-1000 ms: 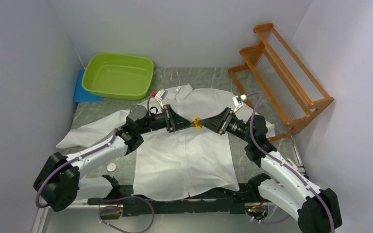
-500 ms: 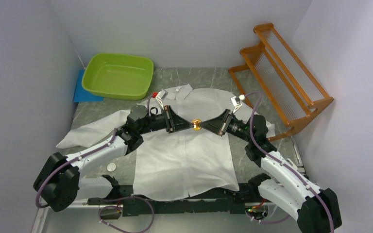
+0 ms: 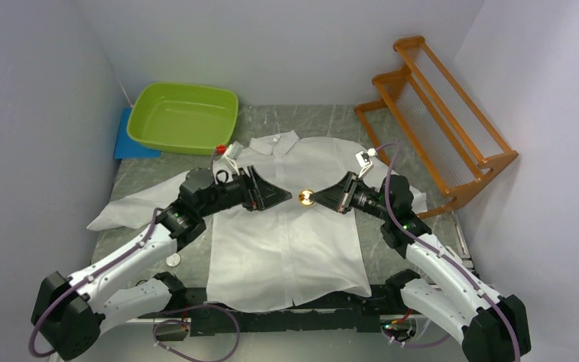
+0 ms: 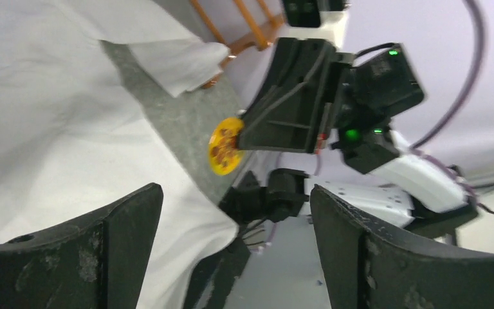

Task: Pin the brooch onto the clothing
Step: Pin the brooch to the clothes.

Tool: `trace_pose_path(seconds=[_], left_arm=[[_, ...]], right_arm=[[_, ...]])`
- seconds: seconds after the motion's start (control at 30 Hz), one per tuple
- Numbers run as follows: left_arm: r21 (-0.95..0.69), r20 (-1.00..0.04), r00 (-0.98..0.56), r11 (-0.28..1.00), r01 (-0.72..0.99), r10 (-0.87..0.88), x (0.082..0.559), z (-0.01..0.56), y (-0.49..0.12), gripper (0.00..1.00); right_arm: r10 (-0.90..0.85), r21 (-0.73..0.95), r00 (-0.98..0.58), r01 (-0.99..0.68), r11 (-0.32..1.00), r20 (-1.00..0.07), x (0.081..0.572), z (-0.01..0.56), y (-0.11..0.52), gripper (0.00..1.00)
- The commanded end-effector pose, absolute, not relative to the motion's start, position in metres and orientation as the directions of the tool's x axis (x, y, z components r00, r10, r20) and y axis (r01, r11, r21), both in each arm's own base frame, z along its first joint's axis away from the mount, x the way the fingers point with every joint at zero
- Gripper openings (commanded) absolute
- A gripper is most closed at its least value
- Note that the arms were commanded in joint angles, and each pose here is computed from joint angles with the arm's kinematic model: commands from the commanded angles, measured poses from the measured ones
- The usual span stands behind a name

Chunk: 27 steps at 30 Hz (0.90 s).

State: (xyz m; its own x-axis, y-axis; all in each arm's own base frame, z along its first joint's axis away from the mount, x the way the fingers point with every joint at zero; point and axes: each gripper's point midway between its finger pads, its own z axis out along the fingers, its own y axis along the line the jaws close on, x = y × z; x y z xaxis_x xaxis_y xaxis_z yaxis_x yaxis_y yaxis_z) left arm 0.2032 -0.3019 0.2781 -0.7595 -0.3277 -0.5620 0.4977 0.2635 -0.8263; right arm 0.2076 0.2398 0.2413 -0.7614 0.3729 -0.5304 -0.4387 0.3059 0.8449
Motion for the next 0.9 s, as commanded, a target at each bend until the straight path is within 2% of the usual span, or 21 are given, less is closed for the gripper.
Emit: trace_pose_path(seconds=[0.0, 0.13, 0.23, 0.43, 0.63, 0.73, 0.8, 0.87], left_arm=[[-0.727, -0.655, -0.696, 0.496, 0.475, -0.294, 0.219, 0.256, -0.27, 0.91], [-0.61, -0.698, -0.688, 0.668, 0.426, -0.198, 0.235, 0.235, -0.243, 0.93], [-0.539, -0.683, -0.719, 0.753, 0.377, -0.129, 0.251, 0.22, -0.226, 0.92], [-0.589, -0.522, -0.844, 0.767, 0.256, -0.119, 0.295, 0.195, -0.213, 0.86], [-0.582, -0.541, -0.825, 0.781, 0.227, -0.163, 0.351, 0.194, -0.213, 0.83], [-0.56, -0.561, -0.814, 0.792, 0.243, -0.147, 0.375, 0.198, -0.218, 0.8], [-0.551, -0.583, -0.798, 0.796, 0.251, -0.153, 0.389, 0.196, -0.22, 0.77], [-0.54, -0.6, -0.783, 0.806, 0.243, -0.166, 0.399, 0.188, -0.219, 0.76]], right_arm=[[0.382, 0.796, -0.702, -0.482, 0.366, -0.601, 0.222, 0.254, 0.236, 0.0], [0.395, 0.802, -0.706, -0.442, 0.402, -0.588, 0.234, 0.243, 0.232, 0.0], [0.397, 0.798, -0.706, -0.42, 0.432, -0.586, 0.245, 0.232, 0.23, 0.0], [0.367, 0.738, -0.694, -0.353, 0.576, -0.619, 0.28, 0.213, 0.218, 0.0], [0.349, 0.661, -0.651, -0.321, 0.678, -0.674, 0.312, 0.2, 0.197, 0.0], [0.397, 0.676, -0.619, -0.311, 0.669, -0.678, 0.326, 0.202, 0.186, 0.0], [0.451, 0.708, -0.623, -0.246, 0.662, -0.639, 0.334, 0.195, 0.177, 0.0], [0.434, 0.696, -0.622, -0.264, 0.668, -0.652, 0.339, 0.194, 0.176, 0.0]])
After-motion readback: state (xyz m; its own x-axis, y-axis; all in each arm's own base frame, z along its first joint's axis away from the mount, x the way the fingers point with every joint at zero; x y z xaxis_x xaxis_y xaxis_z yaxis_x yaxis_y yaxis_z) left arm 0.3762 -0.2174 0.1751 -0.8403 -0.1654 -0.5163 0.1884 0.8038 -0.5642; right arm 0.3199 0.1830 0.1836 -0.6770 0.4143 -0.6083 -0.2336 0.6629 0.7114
